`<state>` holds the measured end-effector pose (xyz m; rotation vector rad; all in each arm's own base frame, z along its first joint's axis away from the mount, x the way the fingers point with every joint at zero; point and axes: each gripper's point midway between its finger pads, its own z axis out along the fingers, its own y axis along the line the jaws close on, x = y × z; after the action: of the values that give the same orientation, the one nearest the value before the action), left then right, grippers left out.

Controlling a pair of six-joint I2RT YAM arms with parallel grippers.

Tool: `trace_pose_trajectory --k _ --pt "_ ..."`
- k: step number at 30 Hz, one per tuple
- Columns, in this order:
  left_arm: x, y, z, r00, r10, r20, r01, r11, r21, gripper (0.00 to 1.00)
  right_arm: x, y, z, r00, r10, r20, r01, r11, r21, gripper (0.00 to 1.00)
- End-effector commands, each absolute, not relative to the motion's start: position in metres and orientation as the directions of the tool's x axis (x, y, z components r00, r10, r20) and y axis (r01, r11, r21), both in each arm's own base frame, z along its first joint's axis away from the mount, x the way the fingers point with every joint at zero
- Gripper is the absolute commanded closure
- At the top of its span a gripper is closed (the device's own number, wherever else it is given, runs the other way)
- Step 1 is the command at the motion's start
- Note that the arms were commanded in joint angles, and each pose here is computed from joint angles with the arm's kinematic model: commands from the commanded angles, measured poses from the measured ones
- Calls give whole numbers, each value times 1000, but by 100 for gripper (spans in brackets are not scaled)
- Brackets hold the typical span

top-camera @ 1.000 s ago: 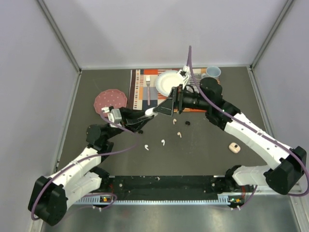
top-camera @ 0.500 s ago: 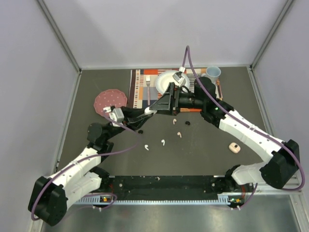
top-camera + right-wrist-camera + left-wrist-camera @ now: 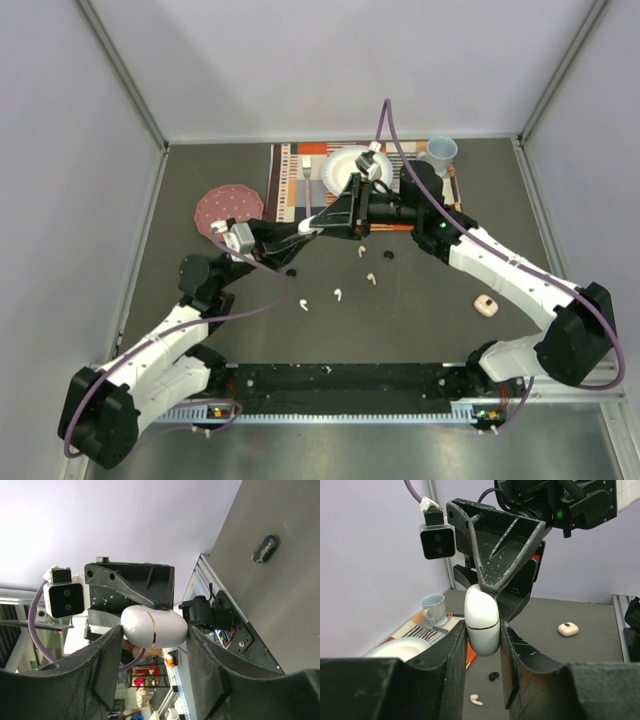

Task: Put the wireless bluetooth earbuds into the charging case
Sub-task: Pass from the left arm to the right

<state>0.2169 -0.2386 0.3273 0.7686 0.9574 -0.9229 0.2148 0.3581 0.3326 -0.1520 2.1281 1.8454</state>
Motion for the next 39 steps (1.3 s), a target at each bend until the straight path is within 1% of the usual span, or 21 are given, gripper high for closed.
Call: trace_pose_trajectory --k 1,3,6,8,9,11,13,17,19,22,24,25,27,29,30,31,32,34,37,38,39 --pt "208 -238 348 323 -329 -887 901 394 182 100 212 359 354 -930 136 -342 -333 84 939 52" --pt "208 -238 348 319 -331 -888 902 394 177 100 213 359 353 -930 131 -342 -335 76 939 58" --pt "207 -240 347 315 -328 -890 908 378 182 100 210 360 354 -933 126 -338 -334 57 941 56" --pt "205 -242 347 317 -326 -890 912 363 192 100 209 360 357 -932 123 -342 -339 44 940 41" --pt "206 -242 346 314 -325 -892 913 361 190 100 209 359 358 -930 125 -345 -343 41 939 36" --pt "206 -243 345 313 -324 -893 914 358 191 100 211 359 360 -930 132 -343 -341 36 939 31" --pt "205 -243 346 315 -326 -892 914 357 192 100 212 358 362 -931 139 -337 -335 34 941 31" --pt "207 -242 345 316 -324 -892 911 367 190 100 213 358 364 -930 145 -338 -338 30 941 39" --pt "207 -242 346 317 -325 -891 910 370 189 100 213 358 362 -932 145 -333 -332 35 943 46" --pt "207 -242 345 318 -322 -892 911 365 193 100 215 358 360 -935 148 -323 -321 38 946 48" --pt "207 -243 344 310 -321 -895 914 361 187 100 215 358 361 -934 149 -323 -322 35 946 56" --pt "207 -244 343 307 -320 -896 916 355 187 100 215 358 361 -934 150 -326 -324 34 945 58" --pt "207 -245 342 293 -318 -902 921 346 178 100 215 358 363 -930 153 -334 -334 29 942 71" --pt "207 -245 343 286 -322 -902 924 342 171 94 215 358 363 -930 151 -336 -336 26 942 72" --pt "207 -246 342 280 -323 -904 925 341 165 92 215 358 364 -930 150 -337 -337 24 941 76" --pt "208 -246 343 283 -325 -903 925 342 167 90 215 359 363 -931 148 -335 -335 25 942 77" --pt "208 -246 345 286 -333 -899 923 346 165 88 215 359 363 -932 148 -331 -331 25 943 77" --pt "209 -244 346 281 -346 -895 922 355 153 77 215 359 361 -934 147 -325 -325 24 945 77" --pt "210 -243 350 286 -366 -885 920 363 147 71 215 359 361 -936 147 -320 -321 17 947 77" --pt "210 -243 350 284 -370 -885 921 363 144 65 215 359 361 -937 148 -317 -318 18 948 77" --pt "210 -244 351 286 -373 -883 921 361 146 64 215 359 361 -937 149 -315 -316 17 948 77"
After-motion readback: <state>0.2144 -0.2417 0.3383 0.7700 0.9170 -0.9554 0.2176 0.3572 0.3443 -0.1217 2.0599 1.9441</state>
